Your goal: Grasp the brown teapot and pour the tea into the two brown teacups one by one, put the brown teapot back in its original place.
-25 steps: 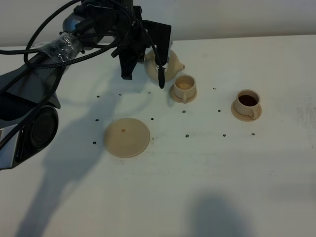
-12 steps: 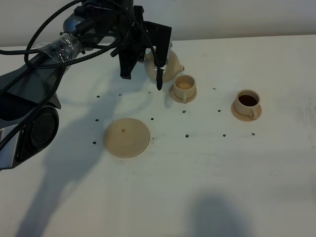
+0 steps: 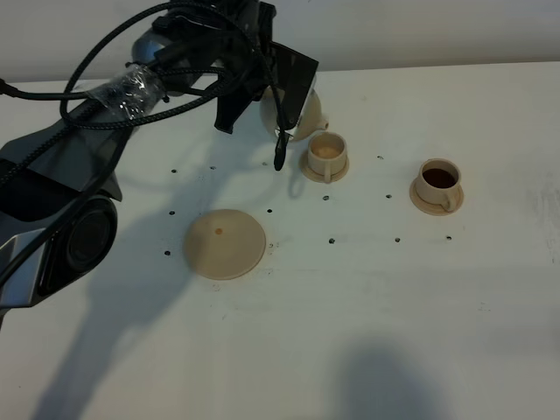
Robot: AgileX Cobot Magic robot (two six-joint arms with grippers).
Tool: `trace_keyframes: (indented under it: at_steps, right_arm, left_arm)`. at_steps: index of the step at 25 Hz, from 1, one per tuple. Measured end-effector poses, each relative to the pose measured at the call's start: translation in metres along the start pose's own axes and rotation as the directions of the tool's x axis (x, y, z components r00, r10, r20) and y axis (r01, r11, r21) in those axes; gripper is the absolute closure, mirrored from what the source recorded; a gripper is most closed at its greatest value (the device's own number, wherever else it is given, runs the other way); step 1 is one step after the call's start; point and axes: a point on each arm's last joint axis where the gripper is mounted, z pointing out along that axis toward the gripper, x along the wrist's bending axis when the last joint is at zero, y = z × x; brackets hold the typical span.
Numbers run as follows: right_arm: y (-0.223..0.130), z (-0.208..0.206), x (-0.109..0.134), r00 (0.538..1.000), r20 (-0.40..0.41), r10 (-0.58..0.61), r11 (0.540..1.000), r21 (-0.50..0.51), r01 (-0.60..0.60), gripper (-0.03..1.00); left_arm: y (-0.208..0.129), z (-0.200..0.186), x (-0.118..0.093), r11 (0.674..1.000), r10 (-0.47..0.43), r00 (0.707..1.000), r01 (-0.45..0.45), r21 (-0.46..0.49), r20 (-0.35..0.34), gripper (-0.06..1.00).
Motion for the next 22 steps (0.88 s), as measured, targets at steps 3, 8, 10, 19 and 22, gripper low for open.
trace_keyframes:
  at_steps: [3,8,10,19,22]
  right_arm:
    - [0.000,0.000,0.000,1.000,0.000,0.000,1.000,0.000,0.000,0.52]
    - [0.000,0.000,0.000,1.000,0.000,0.000,1.000,0.000,0.000,0.52]
    - [0.000,0.000,0.000,1.000,0.000,0.000,1.000,0.000,0.000,0.52]
    - [0.000,0.000,0.000,1.000,0.000,0.000,1.000,0.000,0.000,0.52]
    - [0.000,0.000,0.000,1.000,0.000,0.000,1.000,0.000,0.000,0.52]
  left_arm:
    - [0.003,-0.001,0.000,1.000,0.022,1.000,-0.022,0.001,-0.001,0.78]
    - [0.002,-0.002,0.001,0.995,0.088,0.996,-0.087,0.056,-0.010,0.78]
    - [0.005,-0.003,0.001,0.992,0.107,0.994,-0.106,0.066,-0.013,0.78]
    - [0.016,-0.005,0.002,0.982,0.170,0.985,-0.167,0.083,-0.027,0.78]
    - [0.019,-0.006,0.003,0.978,0.195,0.980,-0.191,0.088,-0.032,0.78]
